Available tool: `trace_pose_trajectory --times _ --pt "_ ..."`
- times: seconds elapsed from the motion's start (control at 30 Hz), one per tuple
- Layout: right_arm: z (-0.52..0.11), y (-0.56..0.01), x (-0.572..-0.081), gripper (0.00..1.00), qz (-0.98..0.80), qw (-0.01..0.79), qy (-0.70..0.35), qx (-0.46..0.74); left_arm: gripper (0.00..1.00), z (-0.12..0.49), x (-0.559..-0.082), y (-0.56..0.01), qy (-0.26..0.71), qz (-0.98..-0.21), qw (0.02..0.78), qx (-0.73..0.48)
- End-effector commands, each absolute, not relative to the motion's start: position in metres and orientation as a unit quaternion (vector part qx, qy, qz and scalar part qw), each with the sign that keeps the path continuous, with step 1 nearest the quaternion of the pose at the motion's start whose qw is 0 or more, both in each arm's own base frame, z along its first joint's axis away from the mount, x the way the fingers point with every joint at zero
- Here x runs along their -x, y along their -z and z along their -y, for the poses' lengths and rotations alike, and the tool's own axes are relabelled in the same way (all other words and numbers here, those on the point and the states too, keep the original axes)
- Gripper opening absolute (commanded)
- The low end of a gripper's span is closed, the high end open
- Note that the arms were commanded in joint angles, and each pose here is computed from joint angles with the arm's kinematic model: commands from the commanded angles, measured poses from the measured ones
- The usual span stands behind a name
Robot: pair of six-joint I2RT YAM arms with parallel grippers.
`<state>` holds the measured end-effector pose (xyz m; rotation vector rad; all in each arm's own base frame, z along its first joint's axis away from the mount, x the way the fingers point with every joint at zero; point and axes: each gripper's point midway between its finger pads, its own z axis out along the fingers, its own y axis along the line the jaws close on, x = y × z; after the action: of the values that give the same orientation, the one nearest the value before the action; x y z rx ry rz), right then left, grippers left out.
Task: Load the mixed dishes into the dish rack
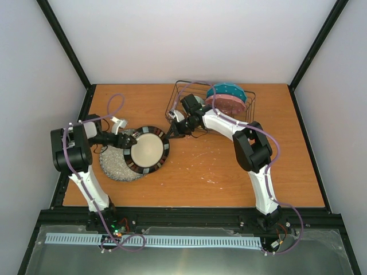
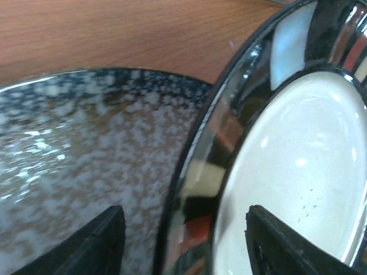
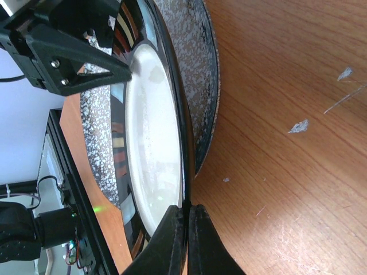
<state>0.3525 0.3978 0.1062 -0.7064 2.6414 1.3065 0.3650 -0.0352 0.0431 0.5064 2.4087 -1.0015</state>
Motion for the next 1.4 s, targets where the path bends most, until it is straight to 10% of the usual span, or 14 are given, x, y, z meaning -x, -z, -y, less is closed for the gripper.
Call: trace_pose_trajectory --times 0.0,0.3,0.57,0.93,1.37 --pt "-0.404 -0.131 -0.366 0.03 -0.855 0.092 -0.447 0.248 0.52 0.057 -0.363 -0.049 0.396 -0.858 0.24 -0.223" --pt "-0.404 -0.133 -0.37 0.03 -0.857 0.099 -0.439 0.252 0.01 0.072 -0.355 -0.051 0.423 -0.845 0.234 -0.229" --pt "-0.404 -0.134 -0.37 0.04 -0.854 0.105 -0.44 0.257 0.01 0.074 -0.37 -0.112 0.41 -0.817 0.312 -0.26" --pt "-0.375 -0.205 -0.37 0.44 -0.827 0.211 -0.436 0.284 0.01 0.08 -0.368 -0.29 0.306 -0.718 0.522 -0.343" --pt "-0.215 -0.21 -0.34 0.47 -0.865 0.43 -0.235 0.103 0.01 0.174 -0.39 -0.384 0.178 -0.589 0.654 -0.439"
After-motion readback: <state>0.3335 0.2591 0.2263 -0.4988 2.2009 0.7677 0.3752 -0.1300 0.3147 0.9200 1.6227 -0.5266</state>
